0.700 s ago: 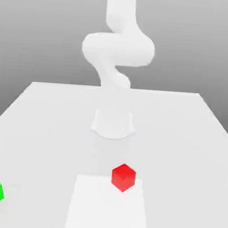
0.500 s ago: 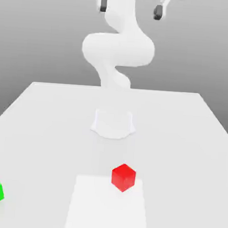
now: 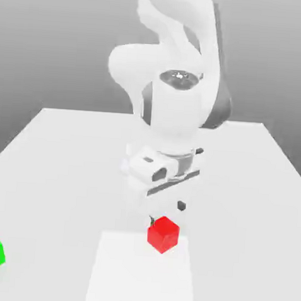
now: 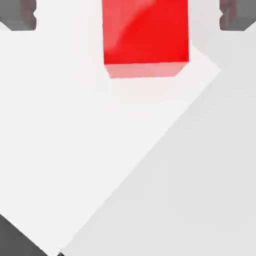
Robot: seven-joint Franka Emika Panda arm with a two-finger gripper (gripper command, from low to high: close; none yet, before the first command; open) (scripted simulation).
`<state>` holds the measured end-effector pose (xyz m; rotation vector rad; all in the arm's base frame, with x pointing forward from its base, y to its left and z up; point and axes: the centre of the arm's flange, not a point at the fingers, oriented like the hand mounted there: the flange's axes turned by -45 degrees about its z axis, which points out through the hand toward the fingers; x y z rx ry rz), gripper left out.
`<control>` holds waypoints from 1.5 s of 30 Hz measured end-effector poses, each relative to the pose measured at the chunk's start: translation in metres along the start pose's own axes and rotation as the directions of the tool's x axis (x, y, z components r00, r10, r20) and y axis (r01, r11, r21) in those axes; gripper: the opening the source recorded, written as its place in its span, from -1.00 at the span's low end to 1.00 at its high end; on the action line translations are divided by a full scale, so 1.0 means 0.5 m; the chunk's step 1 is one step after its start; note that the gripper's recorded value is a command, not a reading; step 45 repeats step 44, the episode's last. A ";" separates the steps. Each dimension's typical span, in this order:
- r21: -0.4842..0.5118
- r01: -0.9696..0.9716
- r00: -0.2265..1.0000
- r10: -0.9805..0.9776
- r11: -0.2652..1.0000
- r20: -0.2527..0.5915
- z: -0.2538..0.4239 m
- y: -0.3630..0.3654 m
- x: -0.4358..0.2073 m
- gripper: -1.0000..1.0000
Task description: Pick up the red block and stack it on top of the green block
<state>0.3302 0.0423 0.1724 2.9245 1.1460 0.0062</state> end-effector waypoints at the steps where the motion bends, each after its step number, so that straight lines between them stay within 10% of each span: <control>1: 0.001 0.001 1.000 -0.001 1.000 0.002 0.018 -0.001 -0.002 0.00; 2: 0.001 0.001 1.000 -0.001 1.000 0.003 0.035 -0.002 -0.004 0.00; 3: 0.001 0.001 1.000 -0.001 1.000 0.003 0.050 -0.002 -0.006 -1.00; 18: 0.003 -0.005 1.000 0.005 1.000 0.004 -0.063 0.000 -0.006 -1.00; 22: 0.021 -0.317 0.948 0.317 0.948 -0.002 -0.087 0.128 -0.024 -1.00; 31: 0.028 -0.912 0.410 0.912 0.409 0.010 -0.121 0.462 -0.197 -1.00; 36: 0.004 -1.000 0.003 1.000 0.003 0.005 -0.138 0.608 -0.354 -1.00; 40: -0.002 -0.998 -0.066 0.998 -0.066 0.001 -0.048 0.630 -0.386 -1.00; 41: -0.002 -0.998 -0.069 0.998 -0.069 0.002 -0.029 0.630 -0.387 1.00; 45: -0.002 -0.998 -0.069 0.998 -0.069 0.002 -0.029 0.630 -0.387 1.00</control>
